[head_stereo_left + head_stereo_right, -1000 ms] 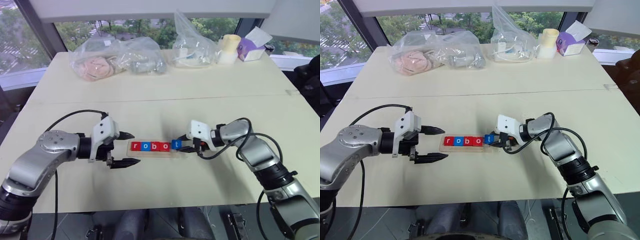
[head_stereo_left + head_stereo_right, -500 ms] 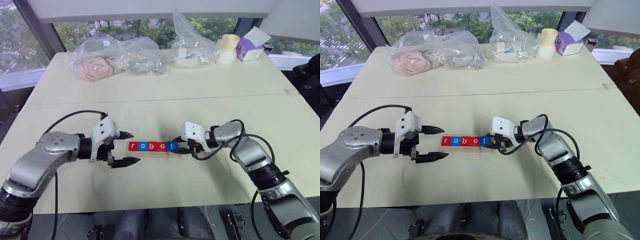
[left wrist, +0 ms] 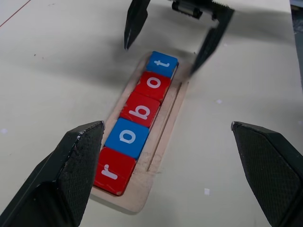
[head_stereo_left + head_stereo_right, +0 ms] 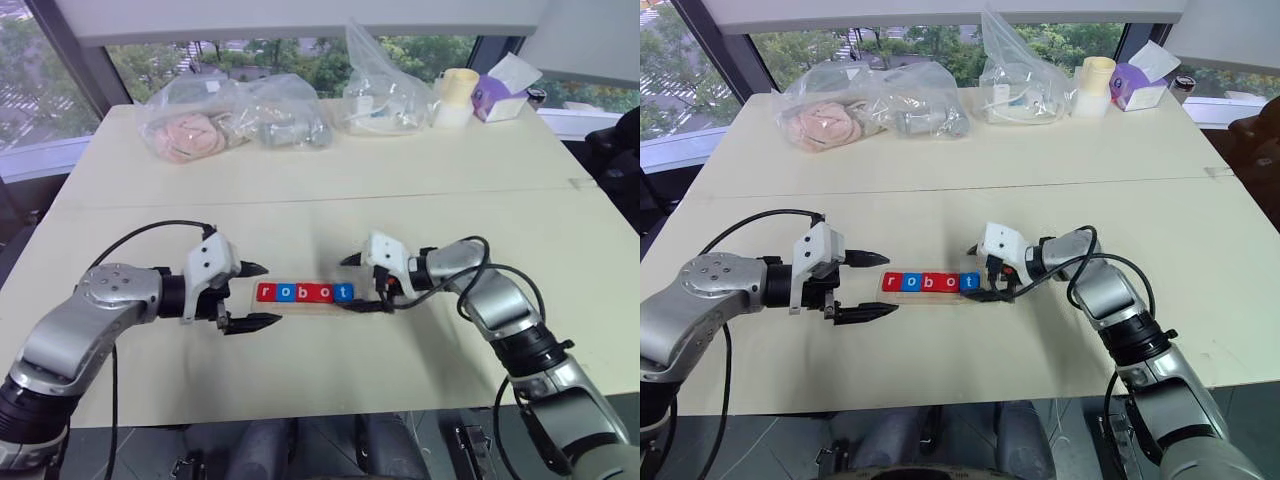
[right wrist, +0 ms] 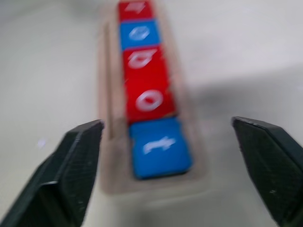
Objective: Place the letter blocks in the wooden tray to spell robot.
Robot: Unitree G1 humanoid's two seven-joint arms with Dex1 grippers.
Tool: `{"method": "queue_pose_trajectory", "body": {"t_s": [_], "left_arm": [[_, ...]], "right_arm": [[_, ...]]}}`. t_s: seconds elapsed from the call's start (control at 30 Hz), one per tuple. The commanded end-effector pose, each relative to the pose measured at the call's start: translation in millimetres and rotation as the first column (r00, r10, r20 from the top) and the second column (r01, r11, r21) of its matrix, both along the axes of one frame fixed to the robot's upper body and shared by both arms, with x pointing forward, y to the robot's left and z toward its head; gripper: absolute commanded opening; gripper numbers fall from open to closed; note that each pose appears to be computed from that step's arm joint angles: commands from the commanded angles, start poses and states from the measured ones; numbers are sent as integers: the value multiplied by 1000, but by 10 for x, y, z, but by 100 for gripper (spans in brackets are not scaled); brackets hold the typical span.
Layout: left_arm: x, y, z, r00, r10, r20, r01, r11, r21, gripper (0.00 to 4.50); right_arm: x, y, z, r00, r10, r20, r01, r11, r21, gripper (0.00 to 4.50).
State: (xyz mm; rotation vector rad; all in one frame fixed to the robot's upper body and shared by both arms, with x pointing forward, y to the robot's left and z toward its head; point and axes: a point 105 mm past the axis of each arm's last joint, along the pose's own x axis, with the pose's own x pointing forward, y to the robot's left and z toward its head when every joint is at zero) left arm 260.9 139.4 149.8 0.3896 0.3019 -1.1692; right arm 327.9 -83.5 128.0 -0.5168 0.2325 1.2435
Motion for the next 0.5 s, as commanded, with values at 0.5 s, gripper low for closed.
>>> {"method": "queue_pose_trajectory", "body": {"t_s": [0.5], "left_arm": [[-215, 559, 75, 940, 329, -94, -341, 926, -163, 450]], "right_arm": [[-622, -608, 477, 960, -243, -137, 270, 932, 241, 447]]}}
